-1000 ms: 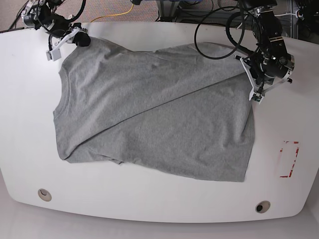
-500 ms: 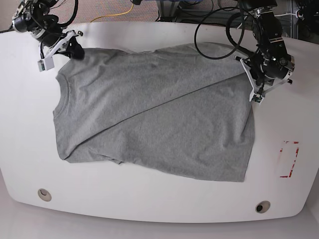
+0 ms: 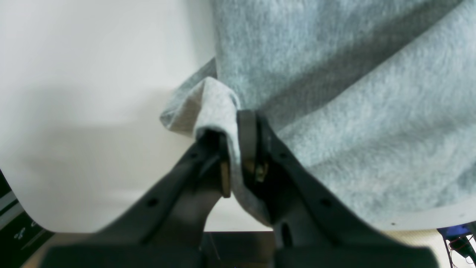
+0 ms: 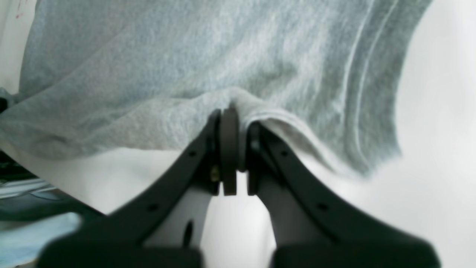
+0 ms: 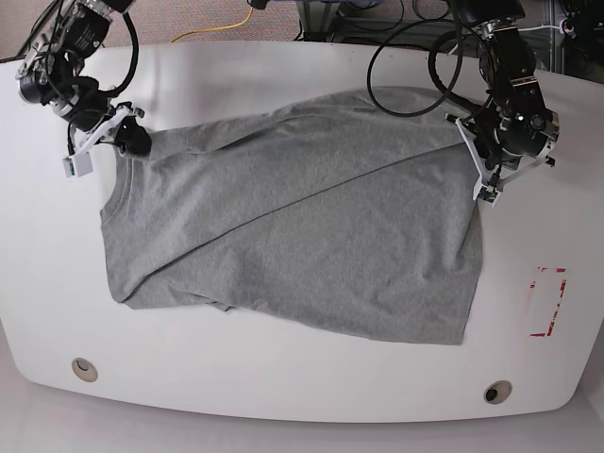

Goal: Layout the t-shirt on the table in an organized manner, then fold the t-shirt properly
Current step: 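Pull the held corner with the right gripper along the shirt edge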

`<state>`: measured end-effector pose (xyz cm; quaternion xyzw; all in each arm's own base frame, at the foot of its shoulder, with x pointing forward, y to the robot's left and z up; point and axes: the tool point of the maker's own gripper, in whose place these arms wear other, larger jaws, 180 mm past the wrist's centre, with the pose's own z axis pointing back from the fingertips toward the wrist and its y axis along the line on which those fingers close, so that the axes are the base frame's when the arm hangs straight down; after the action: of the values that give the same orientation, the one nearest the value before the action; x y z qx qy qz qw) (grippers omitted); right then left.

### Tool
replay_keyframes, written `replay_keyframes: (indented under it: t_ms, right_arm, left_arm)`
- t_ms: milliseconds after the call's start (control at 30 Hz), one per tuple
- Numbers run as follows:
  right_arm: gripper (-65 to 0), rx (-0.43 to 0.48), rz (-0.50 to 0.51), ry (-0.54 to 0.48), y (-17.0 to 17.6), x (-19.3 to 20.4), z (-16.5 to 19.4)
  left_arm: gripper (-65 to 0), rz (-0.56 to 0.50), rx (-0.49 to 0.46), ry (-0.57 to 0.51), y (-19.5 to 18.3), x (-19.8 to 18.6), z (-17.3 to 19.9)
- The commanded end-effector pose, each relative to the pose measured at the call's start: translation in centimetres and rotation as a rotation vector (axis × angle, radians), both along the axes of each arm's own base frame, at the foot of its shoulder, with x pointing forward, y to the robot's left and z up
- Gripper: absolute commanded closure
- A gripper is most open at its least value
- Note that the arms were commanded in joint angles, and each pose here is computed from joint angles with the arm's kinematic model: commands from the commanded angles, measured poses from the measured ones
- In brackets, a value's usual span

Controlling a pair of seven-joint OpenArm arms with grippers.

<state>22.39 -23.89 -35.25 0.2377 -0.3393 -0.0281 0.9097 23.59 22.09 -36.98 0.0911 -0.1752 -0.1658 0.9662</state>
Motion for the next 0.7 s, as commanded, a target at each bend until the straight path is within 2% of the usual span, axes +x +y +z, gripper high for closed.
replay_keyframes:
  t_ms: [0, 400, 667]
  right_arm:
    - [-0.2, 0.042, -0.005, -0.037, -0.1, 2.1, 0.5]
    - [-0.2, 0.167, -0.035, -0.062, 0.9, 7.2, 1.4]
    - [-0.2, 0.194, -0.021, -0.071, 2.0, 8.9, 2.2]
  left_arm:
    - [0.0, -0.001, 0.01, -0.028, 0.2, 0.6, 0.8]
    - [0.0, -0.001, 0.01, -0.025, 0.2, 0.5, 0.7]
    - [0.0, -0.001, 0.01, -0.025, 0.2, 0.5, 0.7]
